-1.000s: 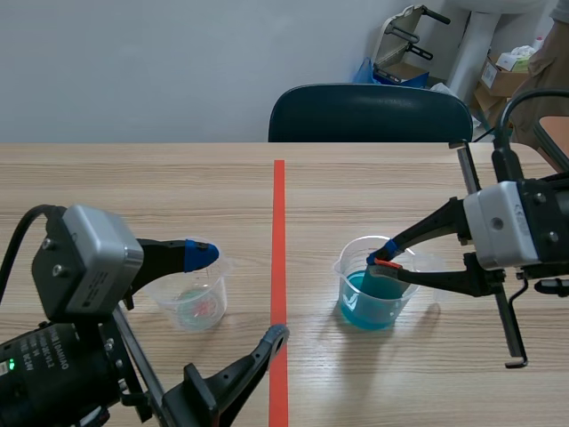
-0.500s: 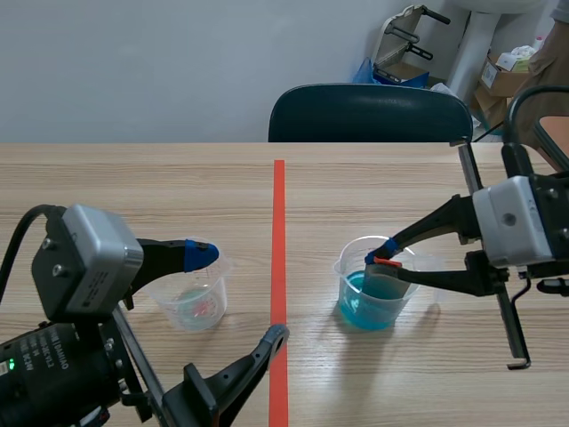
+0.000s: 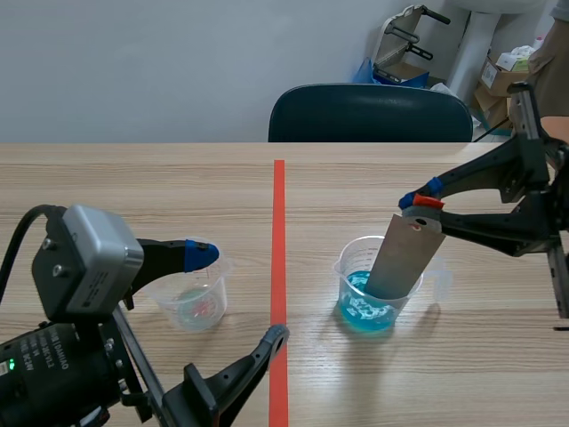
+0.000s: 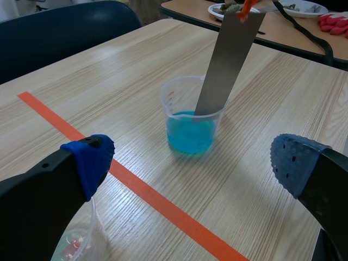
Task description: Do the redox reaction experiment
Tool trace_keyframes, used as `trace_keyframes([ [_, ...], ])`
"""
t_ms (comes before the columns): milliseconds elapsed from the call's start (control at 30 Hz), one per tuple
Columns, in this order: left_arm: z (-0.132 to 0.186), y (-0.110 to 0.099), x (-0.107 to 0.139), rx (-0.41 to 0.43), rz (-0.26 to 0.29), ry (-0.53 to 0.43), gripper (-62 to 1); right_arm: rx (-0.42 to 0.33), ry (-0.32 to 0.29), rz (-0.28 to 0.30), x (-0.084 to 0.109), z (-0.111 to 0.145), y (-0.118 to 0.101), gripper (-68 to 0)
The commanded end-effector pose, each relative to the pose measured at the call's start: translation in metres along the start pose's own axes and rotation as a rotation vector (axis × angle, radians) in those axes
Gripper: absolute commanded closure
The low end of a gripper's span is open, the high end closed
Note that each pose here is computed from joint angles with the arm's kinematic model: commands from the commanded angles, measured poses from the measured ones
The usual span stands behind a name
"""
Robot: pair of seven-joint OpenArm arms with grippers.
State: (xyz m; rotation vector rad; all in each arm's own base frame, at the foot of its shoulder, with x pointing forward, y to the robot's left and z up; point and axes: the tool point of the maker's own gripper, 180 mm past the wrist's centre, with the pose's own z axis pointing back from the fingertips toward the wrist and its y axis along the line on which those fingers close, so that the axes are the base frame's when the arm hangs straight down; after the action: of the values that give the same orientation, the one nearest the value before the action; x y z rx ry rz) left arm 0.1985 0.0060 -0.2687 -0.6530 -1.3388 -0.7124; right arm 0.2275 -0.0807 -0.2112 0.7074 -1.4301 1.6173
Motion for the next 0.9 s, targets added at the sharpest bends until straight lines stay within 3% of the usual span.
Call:
trace_keyframes([
  [0, -0.002, -0.002, 0.006, -0.001, 0.009, -0.026, -61.7, -0.008, -0.03, 0.027, 0.014, 0.004, -0.011, -0.6],
  [267, -0.002, -0.002, 0.007, -0.001, 0.009, -0.026, -61.7, -0.023, -0.089, 0.031, 0.035, 0.004, -0.018, -0.6],
  [600, -0.002, -0.002, 0.007, -0.001, 0.009, -0.027, -61.7, -0.054, -0.116, 0.054, 0.047, 0.003, -0.031, -0.6],
  [867, -0.002, -0.002, 0.007, -0.001, 0.009, -0.028, -61.7, -0.066, -0.155, 0.04, 0.066, 0.007, -0.038, -0.6],
])
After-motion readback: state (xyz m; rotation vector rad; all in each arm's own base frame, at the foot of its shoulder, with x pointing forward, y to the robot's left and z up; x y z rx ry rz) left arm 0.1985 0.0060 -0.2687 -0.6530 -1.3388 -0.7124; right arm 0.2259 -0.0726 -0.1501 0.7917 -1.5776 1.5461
